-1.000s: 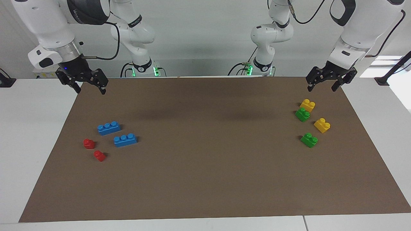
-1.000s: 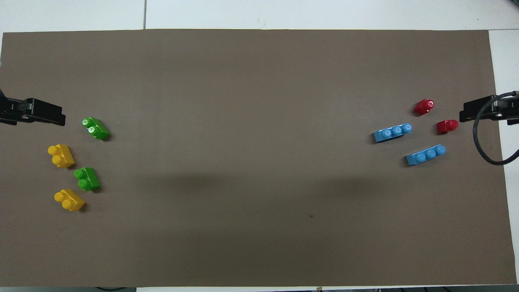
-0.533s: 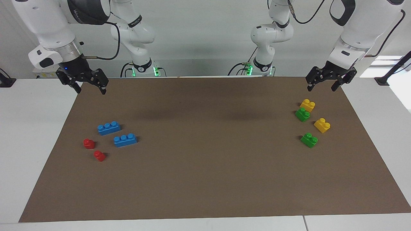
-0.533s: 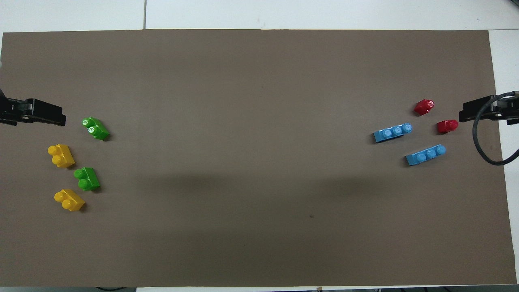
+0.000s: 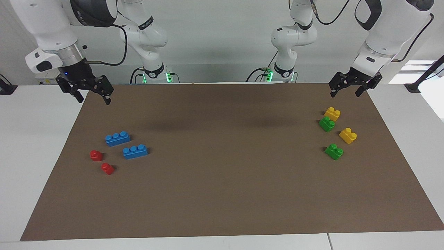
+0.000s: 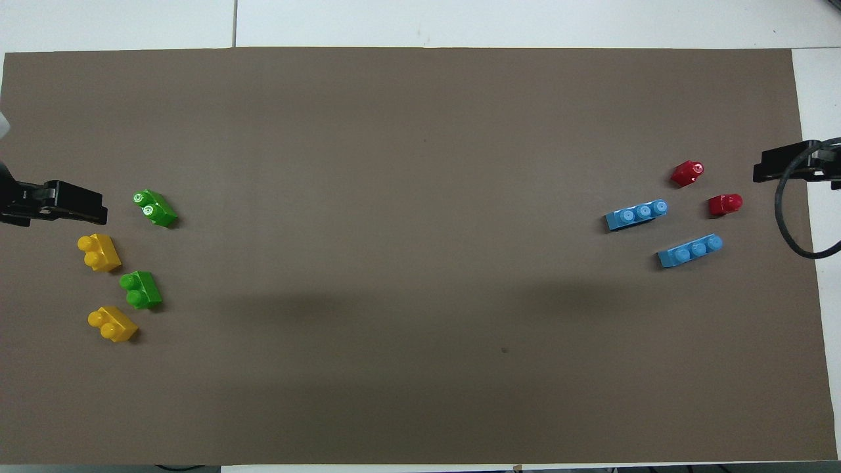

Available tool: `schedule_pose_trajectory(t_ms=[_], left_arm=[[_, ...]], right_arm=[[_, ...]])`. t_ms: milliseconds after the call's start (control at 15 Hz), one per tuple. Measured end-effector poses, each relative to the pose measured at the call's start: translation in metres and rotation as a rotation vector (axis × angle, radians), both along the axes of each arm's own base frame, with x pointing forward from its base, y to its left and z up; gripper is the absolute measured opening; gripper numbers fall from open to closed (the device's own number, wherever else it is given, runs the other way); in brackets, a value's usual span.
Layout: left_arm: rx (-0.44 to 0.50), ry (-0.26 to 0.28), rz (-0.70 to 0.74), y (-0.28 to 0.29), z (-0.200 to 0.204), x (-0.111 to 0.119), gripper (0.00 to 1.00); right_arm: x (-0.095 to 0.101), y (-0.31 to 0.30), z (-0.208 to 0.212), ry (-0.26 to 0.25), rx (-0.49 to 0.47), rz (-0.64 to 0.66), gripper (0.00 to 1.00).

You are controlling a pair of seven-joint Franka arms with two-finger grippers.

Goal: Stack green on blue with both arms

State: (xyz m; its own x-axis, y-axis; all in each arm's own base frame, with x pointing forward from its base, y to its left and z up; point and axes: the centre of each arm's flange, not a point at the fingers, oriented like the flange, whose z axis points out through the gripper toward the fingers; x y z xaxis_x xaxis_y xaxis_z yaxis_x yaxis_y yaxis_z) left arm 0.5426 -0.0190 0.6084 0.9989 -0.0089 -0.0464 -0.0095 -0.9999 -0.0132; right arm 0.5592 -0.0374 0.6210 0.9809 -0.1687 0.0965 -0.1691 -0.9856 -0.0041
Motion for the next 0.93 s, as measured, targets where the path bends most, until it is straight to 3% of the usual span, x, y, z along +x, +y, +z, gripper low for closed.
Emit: schedule_pose_trajectory(t_ms=[267,533,933], left_arm=[[0.013,-0.014,0.249,0.011,-0.018,-0.008,1.00],[0.009,-0.019,0.487,0.029,-0.041,-0.012,1.00],[-0.044,-0.056,0.649,0.051,-0.077,-0.006,1.00]], right_arm=[[0.002,-0.001,-0.004,-0.005,0.015,-0.151,1.00],[0.010,0.000,-0.022,0.013,0.048,-0.454,1.00],[0.028,0.002,-0.069,0.131,0.194,-0.779,1.00]])
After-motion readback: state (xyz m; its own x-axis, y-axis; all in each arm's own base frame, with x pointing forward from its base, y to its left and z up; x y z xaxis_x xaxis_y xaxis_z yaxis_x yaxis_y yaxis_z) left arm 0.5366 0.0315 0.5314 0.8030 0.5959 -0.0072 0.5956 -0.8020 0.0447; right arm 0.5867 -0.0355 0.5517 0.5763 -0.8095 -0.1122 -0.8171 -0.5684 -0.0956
